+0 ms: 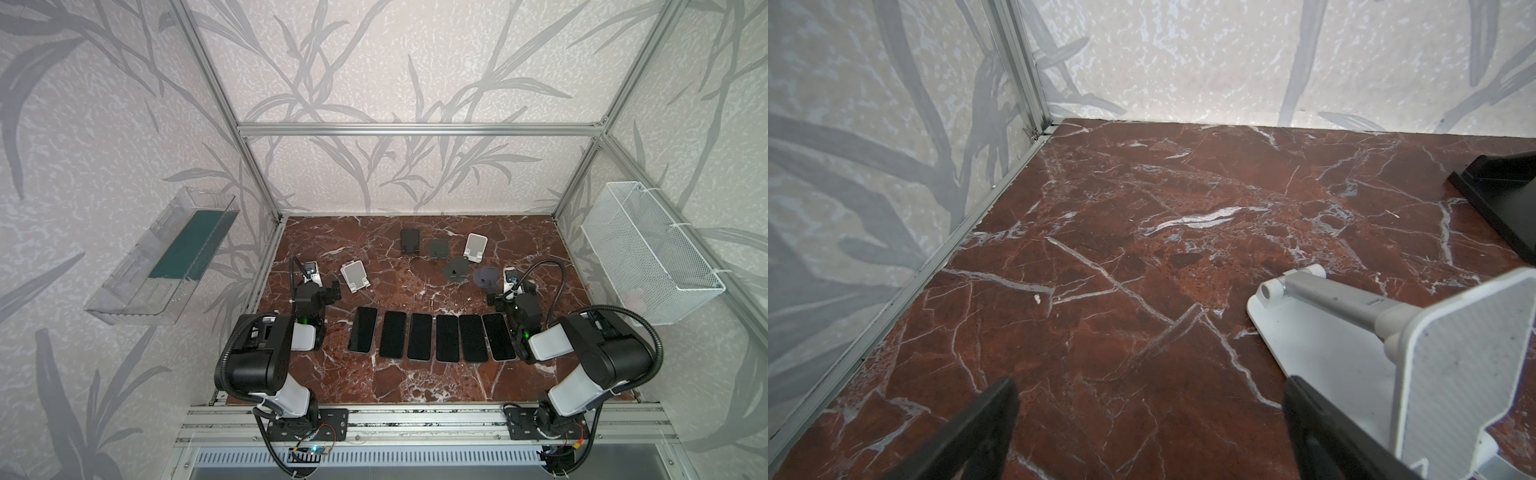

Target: Remove the phone from the phone stand

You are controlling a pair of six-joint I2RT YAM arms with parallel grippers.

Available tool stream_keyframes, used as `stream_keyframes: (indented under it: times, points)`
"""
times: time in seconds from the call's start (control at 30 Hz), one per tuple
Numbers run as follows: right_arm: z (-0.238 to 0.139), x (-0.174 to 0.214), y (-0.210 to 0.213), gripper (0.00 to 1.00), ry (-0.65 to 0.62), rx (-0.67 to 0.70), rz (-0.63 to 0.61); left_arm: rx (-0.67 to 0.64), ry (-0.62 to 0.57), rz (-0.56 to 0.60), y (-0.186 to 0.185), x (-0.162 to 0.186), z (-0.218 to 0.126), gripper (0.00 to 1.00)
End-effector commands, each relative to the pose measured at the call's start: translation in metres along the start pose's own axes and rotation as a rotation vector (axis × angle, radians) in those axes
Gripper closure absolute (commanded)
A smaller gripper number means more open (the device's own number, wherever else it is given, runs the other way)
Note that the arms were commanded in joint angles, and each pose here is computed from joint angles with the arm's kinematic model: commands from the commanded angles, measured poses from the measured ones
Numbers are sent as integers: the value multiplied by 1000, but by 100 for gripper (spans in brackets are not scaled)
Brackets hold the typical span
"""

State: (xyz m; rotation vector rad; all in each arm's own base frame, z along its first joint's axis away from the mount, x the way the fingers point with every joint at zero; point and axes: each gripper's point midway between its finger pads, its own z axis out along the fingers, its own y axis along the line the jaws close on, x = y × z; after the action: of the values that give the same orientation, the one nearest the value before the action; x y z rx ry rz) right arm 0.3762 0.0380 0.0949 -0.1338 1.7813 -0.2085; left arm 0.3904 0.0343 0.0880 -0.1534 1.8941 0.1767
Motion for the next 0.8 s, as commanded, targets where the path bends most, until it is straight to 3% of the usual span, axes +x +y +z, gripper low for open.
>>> stream_keyframes:
  times: [0.0,0.77]
  points:
    - [3,-10,-3,1,-25,15,3,-5,-24,6,1,-9,1,1]
    - [6,-9,-4,1,-10,12,7,-4,-24,6,0,-9,1,1]
